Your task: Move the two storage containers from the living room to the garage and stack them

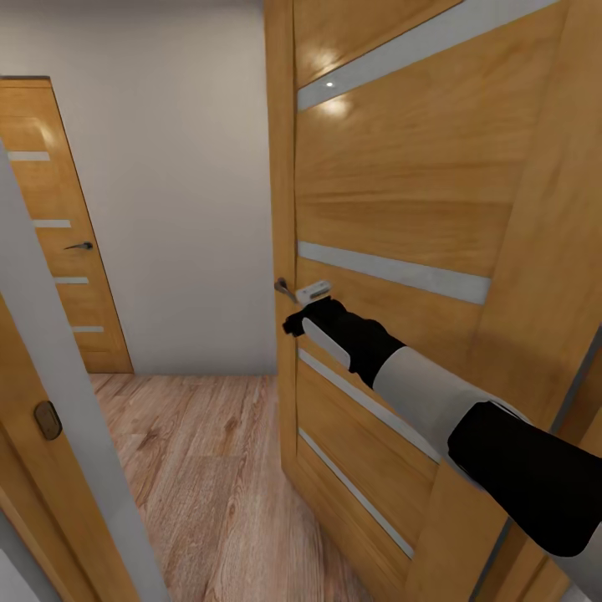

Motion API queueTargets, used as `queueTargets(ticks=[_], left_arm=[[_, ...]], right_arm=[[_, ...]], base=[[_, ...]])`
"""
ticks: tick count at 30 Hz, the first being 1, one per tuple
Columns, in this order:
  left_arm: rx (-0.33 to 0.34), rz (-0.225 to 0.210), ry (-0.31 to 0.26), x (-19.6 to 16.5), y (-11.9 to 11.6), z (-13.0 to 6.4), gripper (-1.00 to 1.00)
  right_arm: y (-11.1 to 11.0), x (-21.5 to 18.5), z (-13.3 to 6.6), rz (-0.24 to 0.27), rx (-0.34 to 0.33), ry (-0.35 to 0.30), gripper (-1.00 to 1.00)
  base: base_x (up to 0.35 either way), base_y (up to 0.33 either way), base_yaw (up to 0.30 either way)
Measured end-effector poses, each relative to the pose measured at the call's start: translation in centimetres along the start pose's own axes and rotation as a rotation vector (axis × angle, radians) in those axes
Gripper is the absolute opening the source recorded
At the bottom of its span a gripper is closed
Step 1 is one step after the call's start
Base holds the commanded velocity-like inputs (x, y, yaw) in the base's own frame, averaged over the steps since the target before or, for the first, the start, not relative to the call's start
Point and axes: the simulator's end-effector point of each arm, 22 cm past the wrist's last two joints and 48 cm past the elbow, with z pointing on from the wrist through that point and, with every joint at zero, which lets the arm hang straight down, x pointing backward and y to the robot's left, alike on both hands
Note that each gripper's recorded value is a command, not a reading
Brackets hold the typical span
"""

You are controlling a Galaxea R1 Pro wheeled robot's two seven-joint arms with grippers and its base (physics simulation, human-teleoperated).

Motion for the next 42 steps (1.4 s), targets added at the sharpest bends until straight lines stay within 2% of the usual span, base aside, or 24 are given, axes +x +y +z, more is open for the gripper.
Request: queueTargets(ticks=[2,3,4,16,25,35,42], left_arm=[[0.000,0.000,0.000,0.0,0.0,0.0,1.00],[0.001,0.000,0.000,0.0,-0.1,0.0,1.00],[0.001,0.000,0.000,0.0,-0.1,0.0,1.00],[0.002,0.001,0.000,0.0,-0.1,0.0,1.00],[0.001,0.001,0.001,0.0,-0.1,0.0,1.00],[0.002,0.001,0.002,0.1,-0.1,0.0,1.00],[0.008,0.002,0.002,0.1,-0.1,0.0,1.00]], right_arm=[[0.4,0.1,0.0,0.008,-0.018,0.002,1.00],[3.3,0.8,-0.2,0.124,-0.146,0.042,1.00],[3.7,0.9,-0.2,0.135,-0.160,0.045,1.00],[4.4,1.5,0.0,0.162,-0.198,0.050,1.00],[4.8,6.5,2.3,0.214,-0.219,0.089,1.00],[3.5,7.4,2.9,0.141,-0.164,0.083,1.00],[3.4,7.4,2.8,0.131,-0.158,0.085,1.00]], base=[[0.000,0.000,0.000],[0.000,0.000,0.000],[0.000,0.000,0.000],[0.000,0.000,0.000],[0.000,0.000,0.000],[0.015,0.000,0.000],[0.244,0.000,0.000]])
